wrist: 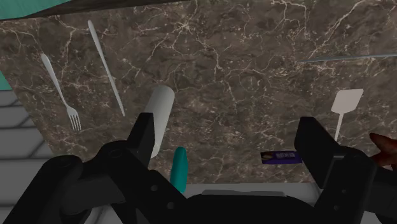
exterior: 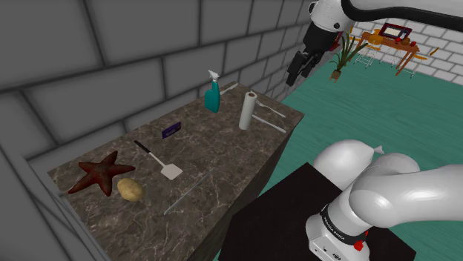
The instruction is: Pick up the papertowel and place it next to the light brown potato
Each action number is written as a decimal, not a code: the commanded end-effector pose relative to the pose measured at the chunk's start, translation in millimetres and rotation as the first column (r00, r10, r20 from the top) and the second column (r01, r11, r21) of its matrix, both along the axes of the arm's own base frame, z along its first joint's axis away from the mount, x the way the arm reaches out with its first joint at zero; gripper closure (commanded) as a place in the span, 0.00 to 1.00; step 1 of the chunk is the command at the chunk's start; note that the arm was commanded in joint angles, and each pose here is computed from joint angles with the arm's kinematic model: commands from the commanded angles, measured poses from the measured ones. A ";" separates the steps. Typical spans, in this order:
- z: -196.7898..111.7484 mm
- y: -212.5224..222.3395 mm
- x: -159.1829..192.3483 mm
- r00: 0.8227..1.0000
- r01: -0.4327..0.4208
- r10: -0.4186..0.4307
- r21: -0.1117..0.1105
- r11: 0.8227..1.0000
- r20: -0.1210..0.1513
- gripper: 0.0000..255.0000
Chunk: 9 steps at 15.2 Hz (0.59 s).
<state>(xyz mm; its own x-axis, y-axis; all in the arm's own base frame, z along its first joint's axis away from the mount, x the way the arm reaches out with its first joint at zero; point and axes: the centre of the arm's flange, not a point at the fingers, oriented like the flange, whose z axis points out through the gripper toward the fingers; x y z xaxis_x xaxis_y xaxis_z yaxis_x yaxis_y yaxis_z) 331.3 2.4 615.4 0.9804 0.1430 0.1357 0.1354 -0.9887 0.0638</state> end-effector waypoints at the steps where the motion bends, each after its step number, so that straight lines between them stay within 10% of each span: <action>1: 0.0 0.0 0.0 1.000 0.000 0.000 0.000 1.000 0.000 0.00; 9: -53.6 -32.3 94.1 0.998 0.045 -0.043 0.029 0.999 -0.054 0.00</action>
